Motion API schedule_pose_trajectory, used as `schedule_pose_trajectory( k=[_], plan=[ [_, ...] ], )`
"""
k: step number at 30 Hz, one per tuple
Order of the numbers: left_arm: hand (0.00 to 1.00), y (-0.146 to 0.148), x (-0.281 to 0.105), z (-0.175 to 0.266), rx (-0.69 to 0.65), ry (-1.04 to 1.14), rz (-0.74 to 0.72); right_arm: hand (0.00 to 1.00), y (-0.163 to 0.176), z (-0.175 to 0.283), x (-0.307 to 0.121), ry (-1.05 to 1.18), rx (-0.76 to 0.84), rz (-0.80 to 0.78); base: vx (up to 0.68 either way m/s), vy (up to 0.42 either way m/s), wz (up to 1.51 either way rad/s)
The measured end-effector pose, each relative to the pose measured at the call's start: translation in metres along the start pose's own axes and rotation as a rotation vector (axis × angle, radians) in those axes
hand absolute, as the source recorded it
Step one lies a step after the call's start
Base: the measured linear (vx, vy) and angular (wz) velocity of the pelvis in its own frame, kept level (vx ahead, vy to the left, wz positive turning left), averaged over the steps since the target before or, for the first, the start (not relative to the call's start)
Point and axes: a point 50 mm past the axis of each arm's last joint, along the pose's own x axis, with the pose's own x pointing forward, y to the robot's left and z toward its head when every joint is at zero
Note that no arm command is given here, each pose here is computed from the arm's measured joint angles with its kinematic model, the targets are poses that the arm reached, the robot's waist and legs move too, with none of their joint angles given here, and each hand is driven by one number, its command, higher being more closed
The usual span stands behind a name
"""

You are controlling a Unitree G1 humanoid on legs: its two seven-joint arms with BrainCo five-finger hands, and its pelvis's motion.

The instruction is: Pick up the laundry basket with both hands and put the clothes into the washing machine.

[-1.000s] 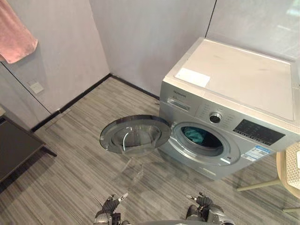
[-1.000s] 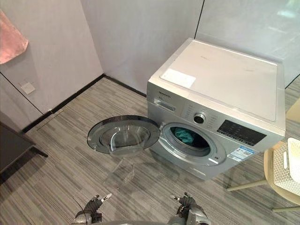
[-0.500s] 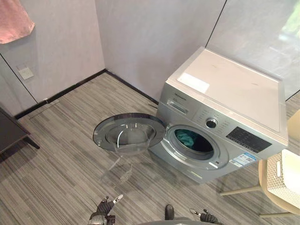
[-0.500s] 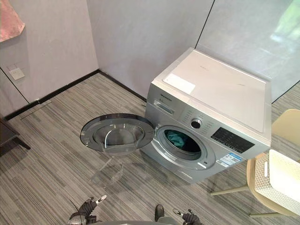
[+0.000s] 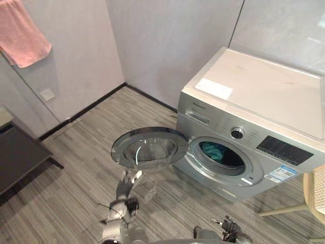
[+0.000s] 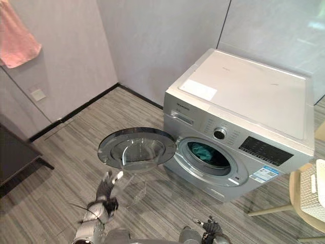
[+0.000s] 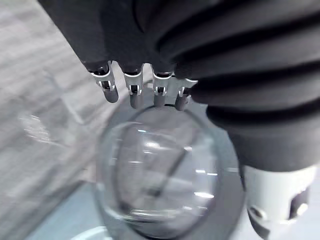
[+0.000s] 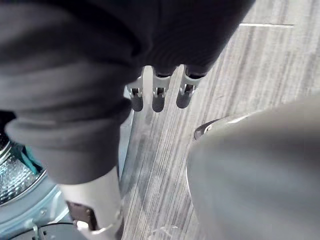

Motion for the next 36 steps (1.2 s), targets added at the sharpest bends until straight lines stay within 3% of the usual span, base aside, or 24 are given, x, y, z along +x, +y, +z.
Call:
schedule_pose_trajectory(
  k=[4,8,17,24,26,30,36],
  plan=[
    [0.0,0.003,-0.008,0.079,-0.094,-0.361,0.029,0.0,-0.002,0.002,-0.003,-0.038,0.013,-0.006,0.0,0.127,-0.15],
    [0.0,0.007,-0.021,0.126,-0.12,-0.585,0.078,0.0,0.004,-0.009,-0.007,-0.02,0.025,0.009,0.05,0.166,-0.22],
    [0.0,-0.011,-0.03,0.214,0.036,-0.975,0.035,0.0,0.012,-0.012,-0.01,-0.028,0.022,0.059,0.02,0.065,-0.6],
    [0.0,-0.004,0.035,0.294,0.13,-0.95,0.123,0.0,0.018,0.011,-0.008,-0.119,-0.007,0.122,-0.11,-0.101,-0.12],
    [0.0,0.009,0.051,0.308,0.089,-0.89,0.177,0.0,0.021,0.018,-0.007,-0.143,-0.012,0.131,-0.18,-0.117,-0.19],
    [0.0,0.029,0.076,0.317,-0.162,-0.717,0.249,0.0,0.028,0.03,-0.008,-0.196,-0.026,0.164,-0.17,-0.067,-0.25],
    [0.0,0.068,0.079,0.313,-0.288,-0.643,0.375,0.0,0.043,0.031,-0.01,-0.201,-0.022,0.207,0.0,-0.078,-0.02]
  ],
)
